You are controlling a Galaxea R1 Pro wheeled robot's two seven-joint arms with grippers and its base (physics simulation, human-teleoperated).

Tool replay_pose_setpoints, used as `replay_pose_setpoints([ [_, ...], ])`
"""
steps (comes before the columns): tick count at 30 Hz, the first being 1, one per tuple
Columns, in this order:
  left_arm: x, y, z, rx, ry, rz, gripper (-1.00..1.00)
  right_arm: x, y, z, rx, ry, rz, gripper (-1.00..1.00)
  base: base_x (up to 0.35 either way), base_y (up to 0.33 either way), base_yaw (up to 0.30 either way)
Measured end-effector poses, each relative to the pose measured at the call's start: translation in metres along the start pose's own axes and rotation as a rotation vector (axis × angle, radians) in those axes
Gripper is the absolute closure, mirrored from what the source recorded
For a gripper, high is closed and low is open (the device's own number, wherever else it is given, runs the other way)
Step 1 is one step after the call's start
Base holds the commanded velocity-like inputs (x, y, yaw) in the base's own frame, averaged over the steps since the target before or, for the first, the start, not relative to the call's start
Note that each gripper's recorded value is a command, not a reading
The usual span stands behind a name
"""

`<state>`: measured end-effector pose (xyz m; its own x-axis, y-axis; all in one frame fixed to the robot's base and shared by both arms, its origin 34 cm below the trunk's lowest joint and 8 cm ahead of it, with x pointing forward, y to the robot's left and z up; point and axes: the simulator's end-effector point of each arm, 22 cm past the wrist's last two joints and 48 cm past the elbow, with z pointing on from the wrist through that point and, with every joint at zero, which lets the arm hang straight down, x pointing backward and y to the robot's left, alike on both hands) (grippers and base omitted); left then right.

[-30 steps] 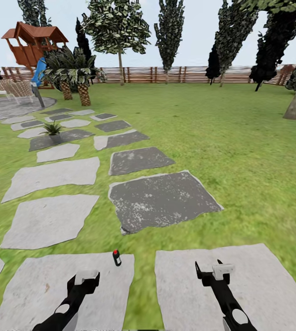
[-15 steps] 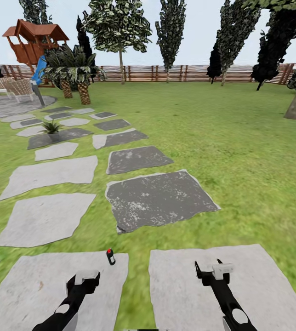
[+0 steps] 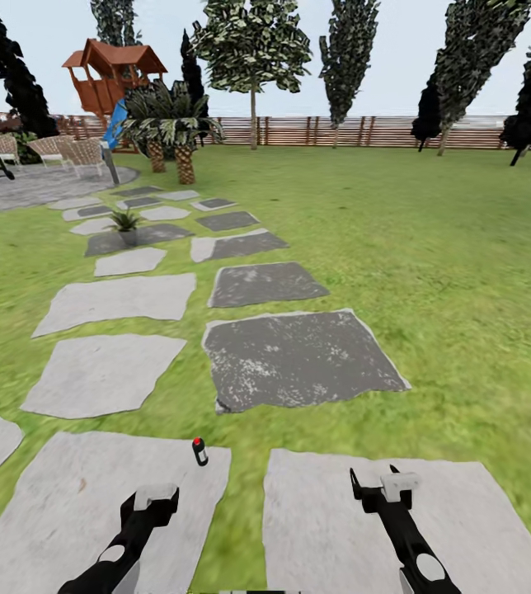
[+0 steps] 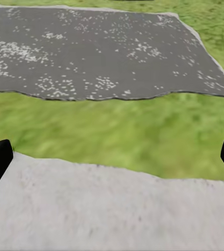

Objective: Pick up the pesticide atomizer in the garden and spray insectifuge to fully cover both potted plants in the garden.

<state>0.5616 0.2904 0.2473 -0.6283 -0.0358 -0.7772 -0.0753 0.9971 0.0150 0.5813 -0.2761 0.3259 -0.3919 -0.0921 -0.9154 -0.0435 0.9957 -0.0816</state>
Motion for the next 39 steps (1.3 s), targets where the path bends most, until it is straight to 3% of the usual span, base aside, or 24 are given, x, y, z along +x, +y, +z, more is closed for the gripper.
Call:
replay_pose_setpoints([
  [11, -0.002, -0.001, 0.0, 0.001, -0.003, -0.001, -1.0, 0.0, 0.0, 0.0, 0.0, -0.001, 0.0, -1.0, 0.0, -0.008, 0.05],
  [28, 0.05, 0.0, 0.008, -0.002, 0.089, 0.005, -1.0, 0.049, 0.004, 0.001, -0.008, 0.09, 0.001, -1.0, 0.0, 0.0, 0.0],
  [39, 0.059, -0.002, 0.008, 0.002, 0.106, 0.007, -1.0, 0.058, 0.005, 0.0, -0.01, 0.107, 0.001, -1.0, 0.019, -0.007, 0.0],
])
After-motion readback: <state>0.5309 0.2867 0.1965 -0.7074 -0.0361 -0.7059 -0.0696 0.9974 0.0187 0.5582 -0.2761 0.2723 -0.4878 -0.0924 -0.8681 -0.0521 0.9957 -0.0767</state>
